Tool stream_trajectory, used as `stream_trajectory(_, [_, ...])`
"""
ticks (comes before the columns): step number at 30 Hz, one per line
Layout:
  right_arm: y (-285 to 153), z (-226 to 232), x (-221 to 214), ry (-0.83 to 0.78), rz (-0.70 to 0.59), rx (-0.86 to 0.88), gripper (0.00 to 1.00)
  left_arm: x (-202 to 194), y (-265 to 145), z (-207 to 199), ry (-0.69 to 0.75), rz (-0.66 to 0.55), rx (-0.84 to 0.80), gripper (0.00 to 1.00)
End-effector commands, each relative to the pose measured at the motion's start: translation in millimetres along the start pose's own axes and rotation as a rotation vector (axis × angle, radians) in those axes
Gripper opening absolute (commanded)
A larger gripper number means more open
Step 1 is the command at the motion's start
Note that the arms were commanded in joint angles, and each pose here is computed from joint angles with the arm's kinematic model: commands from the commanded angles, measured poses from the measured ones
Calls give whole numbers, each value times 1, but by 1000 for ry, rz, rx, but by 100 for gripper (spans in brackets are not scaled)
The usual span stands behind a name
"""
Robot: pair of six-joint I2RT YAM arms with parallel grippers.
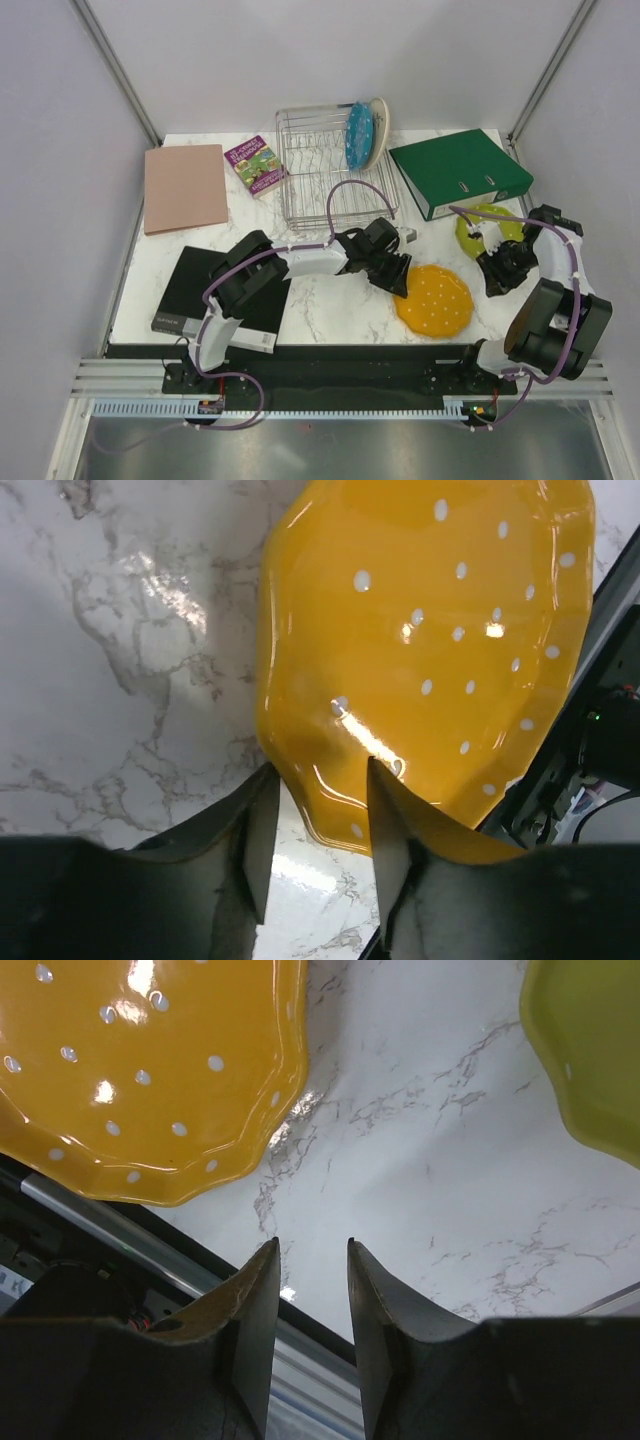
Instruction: Load the plates into the dish rack
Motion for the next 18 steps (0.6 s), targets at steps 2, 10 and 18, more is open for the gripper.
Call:
stream_trajectory(2, [1,13,7,-24,-76,46,41,-2,-2,13,-37,-4,97,39])
stream_trajectory(10, [0,-1,37,-19,-157,64,41,-42,-35,58,-52,45,297,38])
stream_trajectory(18, [7,21,104,-175,-244,157,43,-71,-88,110,-115,23,395,40])
Point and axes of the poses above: each gripper's point midway between its finger pads, its own y axis out along the fingers, its own z axis along the line the jaws close on, x = y × z, the point moved 3 cm from there along -y, back along the fingers, and after that the axes turned 1 degree about -y, right-handed, at the moved point
